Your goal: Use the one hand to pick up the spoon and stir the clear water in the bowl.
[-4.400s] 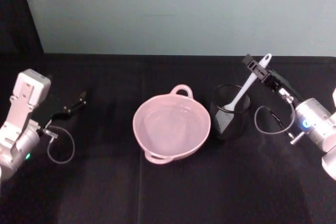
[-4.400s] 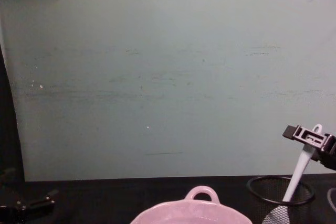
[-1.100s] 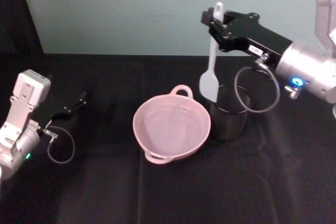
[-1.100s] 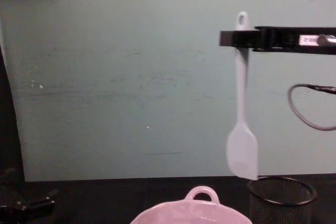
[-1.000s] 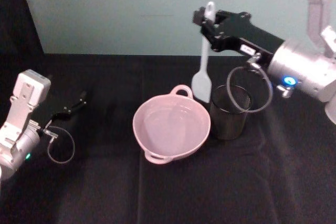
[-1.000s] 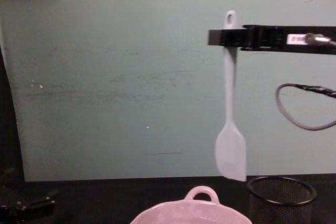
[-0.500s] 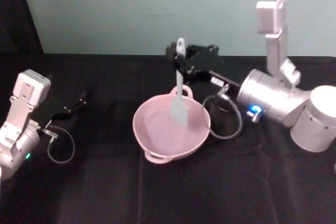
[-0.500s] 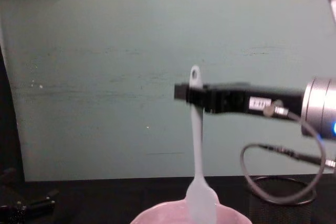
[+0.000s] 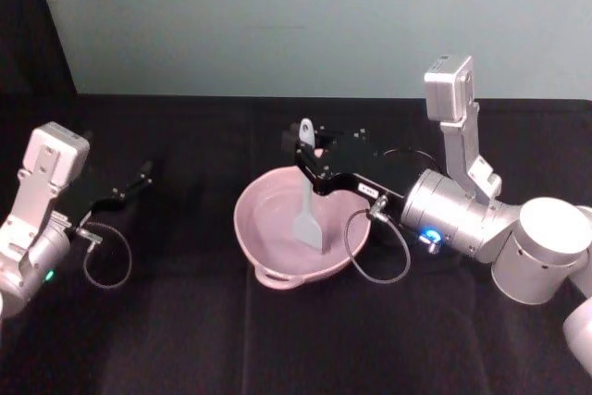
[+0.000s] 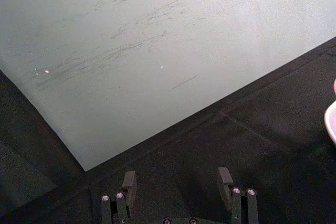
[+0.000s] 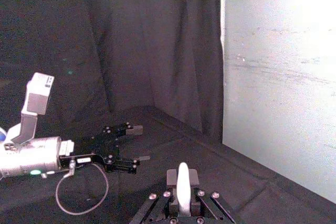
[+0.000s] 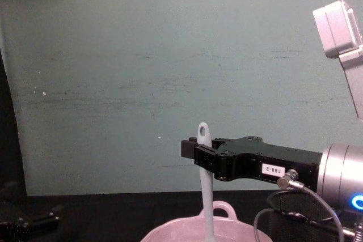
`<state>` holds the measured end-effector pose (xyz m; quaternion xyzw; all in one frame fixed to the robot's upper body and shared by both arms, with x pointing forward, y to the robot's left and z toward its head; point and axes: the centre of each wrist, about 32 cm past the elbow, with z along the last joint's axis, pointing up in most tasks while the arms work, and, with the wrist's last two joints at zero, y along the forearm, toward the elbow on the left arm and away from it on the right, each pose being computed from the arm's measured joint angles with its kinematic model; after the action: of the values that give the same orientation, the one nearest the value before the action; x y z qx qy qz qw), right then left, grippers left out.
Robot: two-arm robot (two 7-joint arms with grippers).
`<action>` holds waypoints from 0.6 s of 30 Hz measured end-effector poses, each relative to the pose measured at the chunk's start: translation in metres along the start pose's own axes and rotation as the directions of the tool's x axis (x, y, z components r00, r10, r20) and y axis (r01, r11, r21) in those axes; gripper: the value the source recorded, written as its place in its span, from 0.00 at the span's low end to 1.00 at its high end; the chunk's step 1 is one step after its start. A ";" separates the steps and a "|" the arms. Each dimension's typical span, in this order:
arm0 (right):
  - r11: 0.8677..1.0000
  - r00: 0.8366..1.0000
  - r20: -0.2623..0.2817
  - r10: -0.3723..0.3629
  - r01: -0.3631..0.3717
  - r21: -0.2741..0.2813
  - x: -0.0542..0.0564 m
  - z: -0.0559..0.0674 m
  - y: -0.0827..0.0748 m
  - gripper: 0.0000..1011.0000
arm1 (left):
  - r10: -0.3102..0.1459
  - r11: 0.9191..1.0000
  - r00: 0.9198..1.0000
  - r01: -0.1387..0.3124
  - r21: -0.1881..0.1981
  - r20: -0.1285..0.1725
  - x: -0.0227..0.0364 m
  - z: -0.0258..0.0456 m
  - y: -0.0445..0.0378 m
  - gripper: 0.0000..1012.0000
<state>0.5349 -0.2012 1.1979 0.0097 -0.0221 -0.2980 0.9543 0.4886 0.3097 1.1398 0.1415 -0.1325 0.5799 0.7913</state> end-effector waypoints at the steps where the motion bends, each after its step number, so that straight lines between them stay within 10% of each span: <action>1: 1.000 1.000 -0.001 0.000 0.000 0.002 0.000 -0.001 0.000 0.11 | 0.000 1.000 1.000 0.000 0.000 0.000 0.0000 0.0000 0.0000 1.00; 18: 0.999 0.998 -0.060 -0.002 0.005 0.049 0.000 -0.010 0.028 0.11 | 0.000 1.000 1.000 0.000 0.000 0.000 0.0000 0.0000 0.0000 1.00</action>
<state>0.5511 -0.1778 1.1889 0.0421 -0.0006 -0.2987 0.9534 0.4886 0.3097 1.1398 0.1415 -0.1325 0.5799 0.7913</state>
